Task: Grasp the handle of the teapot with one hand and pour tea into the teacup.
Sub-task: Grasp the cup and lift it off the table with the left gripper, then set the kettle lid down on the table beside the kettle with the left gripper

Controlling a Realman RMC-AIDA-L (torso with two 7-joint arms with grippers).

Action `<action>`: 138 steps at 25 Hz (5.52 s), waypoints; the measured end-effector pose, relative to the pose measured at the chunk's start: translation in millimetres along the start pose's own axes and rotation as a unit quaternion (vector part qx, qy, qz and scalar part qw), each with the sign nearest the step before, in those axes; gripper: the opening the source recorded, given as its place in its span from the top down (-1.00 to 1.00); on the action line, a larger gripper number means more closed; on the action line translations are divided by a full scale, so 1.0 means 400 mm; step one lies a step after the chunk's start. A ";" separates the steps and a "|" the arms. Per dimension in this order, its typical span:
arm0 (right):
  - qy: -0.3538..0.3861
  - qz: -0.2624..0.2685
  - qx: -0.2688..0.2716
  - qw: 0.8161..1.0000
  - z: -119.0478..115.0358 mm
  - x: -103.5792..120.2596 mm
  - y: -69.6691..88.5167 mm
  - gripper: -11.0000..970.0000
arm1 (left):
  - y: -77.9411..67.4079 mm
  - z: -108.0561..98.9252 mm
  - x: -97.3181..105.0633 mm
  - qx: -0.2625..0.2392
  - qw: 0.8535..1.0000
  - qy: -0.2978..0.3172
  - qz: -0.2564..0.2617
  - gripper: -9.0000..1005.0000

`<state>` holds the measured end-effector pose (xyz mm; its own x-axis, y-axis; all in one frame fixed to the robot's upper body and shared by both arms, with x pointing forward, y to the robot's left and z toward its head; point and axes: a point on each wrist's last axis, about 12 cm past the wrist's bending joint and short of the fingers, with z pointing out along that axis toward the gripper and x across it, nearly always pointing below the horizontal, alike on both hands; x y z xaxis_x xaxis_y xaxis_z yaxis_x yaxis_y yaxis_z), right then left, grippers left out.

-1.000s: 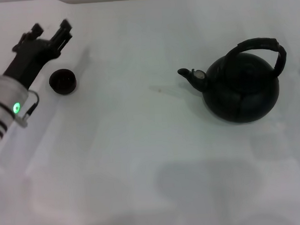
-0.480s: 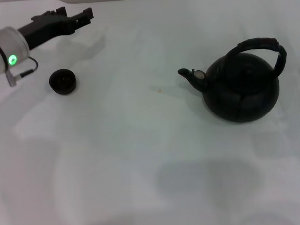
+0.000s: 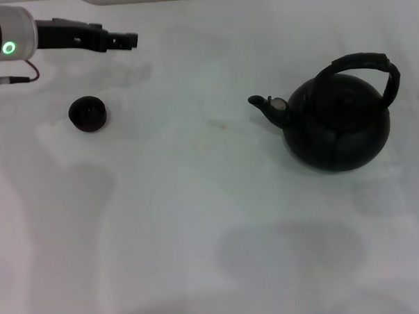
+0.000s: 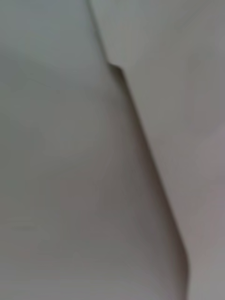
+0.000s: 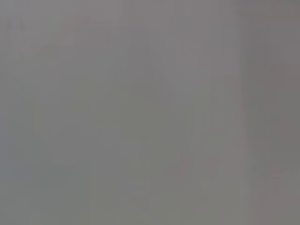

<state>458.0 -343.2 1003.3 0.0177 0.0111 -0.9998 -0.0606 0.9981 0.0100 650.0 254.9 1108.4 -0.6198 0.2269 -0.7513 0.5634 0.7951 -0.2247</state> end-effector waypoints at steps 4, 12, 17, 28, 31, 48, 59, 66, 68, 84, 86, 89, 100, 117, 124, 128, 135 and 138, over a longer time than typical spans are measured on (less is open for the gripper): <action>-0.001 0.000 -0.001 1.000 0.004 -0.001 0.001 -0.81 | -0.004 -0.004 0.001 0.002 0.999 0.047 0.002 -0.72; -0.002 0.000 -0.002 1.000 0.006 -0.002 0.002 -0.81 | -0.005 -0.015 0.008 -0.007 0.993 0.119 0.005 -0.72; -0.002 0.000 -0.003 1.000 0.006 -0.002 0.003 -0.81 | -0.001 -0.024 0.000 -0.013 0.991 0.130 0.006 -0.72; 0.001 0.000 -0.001 1.000 0.006 0.000 0.002 -0.81 | -0.004 -0.025 -0.005 -0.019 0.986 0.163 0.019 -0.72; 0.002 0.000 -0.001 1.000 0.006 0.000 0.002 -0.81 | -0.005 -0.025 0.002 -0.020 0.984 0.177 0.023 -0.72; 0.000 0.003 -0.004 1.000 0.007 -0.001 0.007 -0.81 | -0.001 -0.024 0.012 -0.035 0.979 0.200 0.032 -0.72; -0.001 0.005 -0.006 1.000 0.008 0.000 0.013 -0.81 | -0.002 -0.021 0.017 -0.034 0.978 0.200 0.035 -0.72; -0.001 0.006 -0.006 1.000 0.008 0.000 0.013 -0.81 | -0.012 -0.010 0.023 -0.023 0.978 0.203 0.035 -0.72; -0.001 0.006 -0.006 1.000 0.008 0.000 0.013 -0.81 | -0.012 -0.011 0.022 -0.024 0.978 0.202 0.034 -0.72; -0.002 0.005 -0.003 1.000 0.008 -0.002 0.008 -0.81 | -0.013 -0.013 0.024 -0.023 0.978 0.207 0.023 -0.72; -0.002 0.005 -0.003 1.000 0.008 -0.002 0.008 -0.81 | -0.012 -0.013 0.025 -0.024 0.977 0.210 0.023 -0.65; -0.002 0.005 -0.003 1.000 0.008 -0.002 0.007 -0.81 | -0.014 -0.012 0.023 -0.023 0.977 0.212 0.025 -0.55; 0.000 0.002 -0.003 1.000 0.010 -0.002 0.004 -0.81 | -0.038 -0.002 -0.024 -0.008 0.977 0.209 0.042 -0.36; -0.007 0.001 -0.009 1.000 0.029 -0.010 0.009 -0.81 | -0.278 0.158 -0.117 0.117 0.949 0.221 0.191 -0.34; -0.011 0.002 -0.001 1.000 0.032 -0.014 0.003 -0.81 | -0.329 0.183 -0.090 0.143 0.933 0.244 0.220 -0.34; -0.011 0.002 -0.001 1.000 0.032 -0.014 0.003 -0.81 | -0.334 0.184 -0.083 0.145 0.929 0.253 0.227 -0.34; -0.012 0.003 -0.001 1.000 0.032 -0.013 0.005 -0.81 | -0.327 0.182 -0.069 0.144 0.929 0.259 0.222 -0.34; -0.012 0.004 -0.001 1.000 0.032 -0.013 0.006 -0.81 | -0.327 0.183 -0.066 0.145 0.929 0.260 0.221 -0.34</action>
<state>470.4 -340.1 1008.9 0.0404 0.0204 -0.9990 -0.0631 0.9978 0.0178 632.6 103.7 1112.4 -0.4310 0.7954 -0.4260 0.9020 0.3924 -0.1800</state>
